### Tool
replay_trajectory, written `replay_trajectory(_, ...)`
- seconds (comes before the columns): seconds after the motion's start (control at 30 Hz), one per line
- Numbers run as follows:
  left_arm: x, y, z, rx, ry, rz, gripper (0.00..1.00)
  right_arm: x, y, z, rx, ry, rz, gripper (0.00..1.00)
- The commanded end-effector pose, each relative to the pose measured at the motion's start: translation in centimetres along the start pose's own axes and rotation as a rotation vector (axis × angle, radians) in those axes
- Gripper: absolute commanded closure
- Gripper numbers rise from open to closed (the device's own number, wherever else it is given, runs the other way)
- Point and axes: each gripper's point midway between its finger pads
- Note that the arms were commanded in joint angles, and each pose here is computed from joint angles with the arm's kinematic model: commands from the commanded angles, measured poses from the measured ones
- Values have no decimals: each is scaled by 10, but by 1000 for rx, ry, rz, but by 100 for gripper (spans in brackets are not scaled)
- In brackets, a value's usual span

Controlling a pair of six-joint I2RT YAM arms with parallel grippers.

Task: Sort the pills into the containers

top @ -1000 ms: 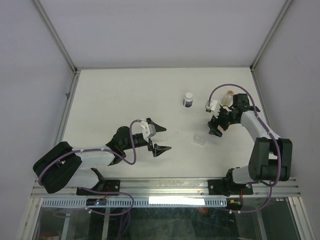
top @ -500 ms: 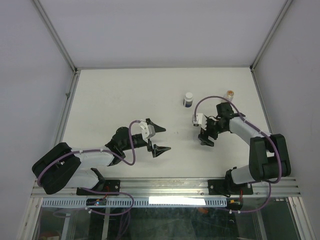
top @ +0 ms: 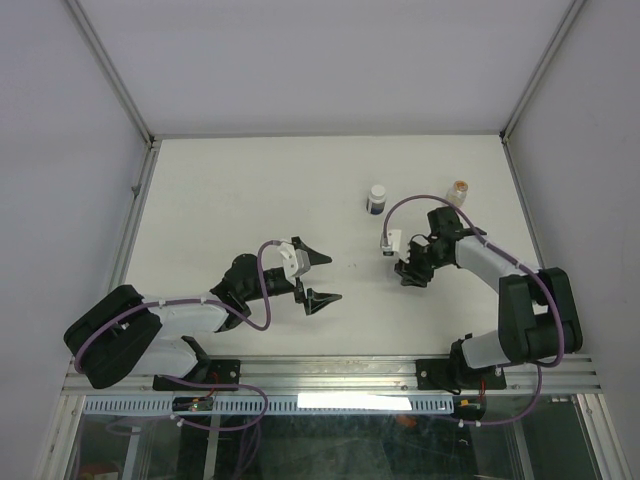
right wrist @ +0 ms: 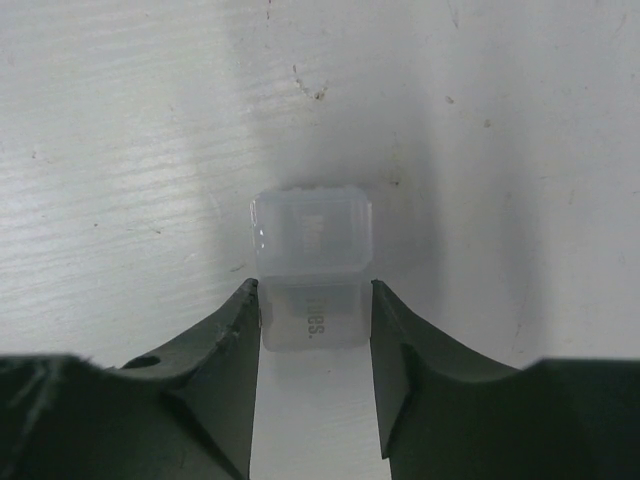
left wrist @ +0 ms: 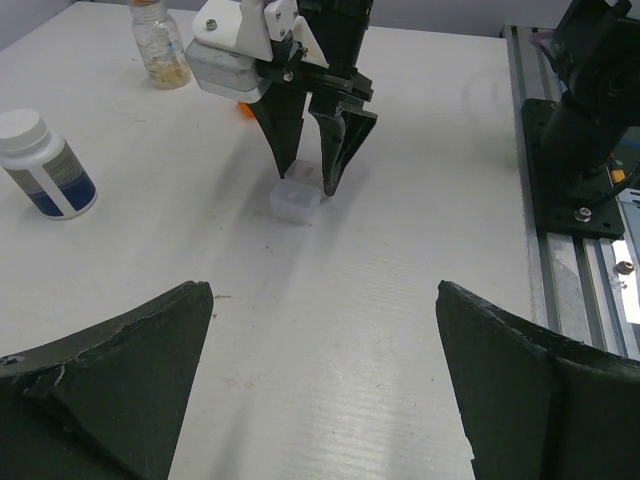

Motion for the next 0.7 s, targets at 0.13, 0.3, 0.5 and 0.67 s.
replay_trajectory(0.13,-10,32,11,181,46,-65,2,28,50,14,211,23,-176,69)
replay_trajectory(0.3,-24,46,23,491,91,-78,3,51,89,19,345,3,-298,71)
replay_trajectory(0.5,-38,47,47,876,217,-141,9,67,123,25,375,19,-379,77)
replay_trajectory(0.67,-57,23,60,1062,297,-108,15,70,128,33,378,21,-414,77)
Point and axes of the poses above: each gripper's point midway between its finger pads, its own x axis back along the fingers, its own z axis along the line the jaws close on, y = z × x, and after that the axes turned 14 degrees about -x, right-handed
